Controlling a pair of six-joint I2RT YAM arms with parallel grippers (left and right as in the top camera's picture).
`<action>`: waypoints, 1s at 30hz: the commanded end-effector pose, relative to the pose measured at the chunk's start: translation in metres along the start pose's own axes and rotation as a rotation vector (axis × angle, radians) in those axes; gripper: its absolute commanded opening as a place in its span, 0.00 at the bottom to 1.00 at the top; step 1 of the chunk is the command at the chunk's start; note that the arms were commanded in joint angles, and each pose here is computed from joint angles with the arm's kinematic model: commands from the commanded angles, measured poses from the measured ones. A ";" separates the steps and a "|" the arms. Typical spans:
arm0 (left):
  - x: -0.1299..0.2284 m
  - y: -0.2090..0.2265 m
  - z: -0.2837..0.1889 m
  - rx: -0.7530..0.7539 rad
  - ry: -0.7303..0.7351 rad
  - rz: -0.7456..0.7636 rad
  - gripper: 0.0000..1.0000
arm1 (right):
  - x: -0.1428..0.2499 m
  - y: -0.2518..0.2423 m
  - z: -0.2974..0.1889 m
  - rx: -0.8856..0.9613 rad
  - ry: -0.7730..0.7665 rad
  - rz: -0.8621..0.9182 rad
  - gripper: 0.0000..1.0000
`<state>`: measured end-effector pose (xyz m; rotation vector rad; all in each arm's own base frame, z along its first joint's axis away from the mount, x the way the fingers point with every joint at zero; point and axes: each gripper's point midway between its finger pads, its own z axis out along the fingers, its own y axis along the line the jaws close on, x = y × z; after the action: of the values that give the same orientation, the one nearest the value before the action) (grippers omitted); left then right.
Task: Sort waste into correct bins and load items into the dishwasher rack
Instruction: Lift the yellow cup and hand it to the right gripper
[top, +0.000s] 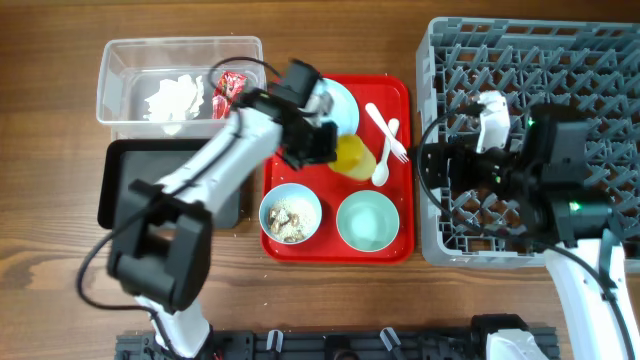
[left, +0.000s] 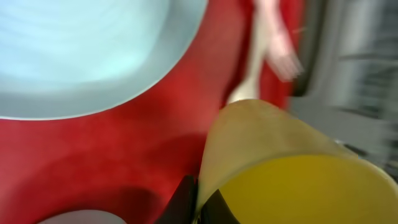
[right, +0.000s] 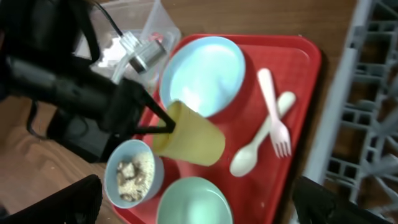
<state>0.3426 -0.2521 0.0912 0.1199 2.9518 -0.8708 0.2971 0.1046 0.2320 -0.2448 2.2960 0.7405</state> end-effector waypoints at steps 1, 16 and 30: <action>-0.006 -0.054 -0.076 0.449 0.007 0.062 0.04 | -0.011 0.030 0.006 -0.197 -0.007 -0.012 1.00; 0.005 -0.085 -0.165 1.017 0.085 0.109 0.04 | -0.032 0.094 -0.001 -0.815 -0.060 -0.190 0.98; 0.029 -0.114 -0.149 1.025 0.177 0.165 0.04 | -0.042 0.110 0.005 -0.823 -0.063 -0.197 0.92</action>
<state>0.3061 -0.2602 0.2595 0.3860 2.3110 -2.2700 0.2925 0.1862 0.3013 -0.7796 1.7507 1.4806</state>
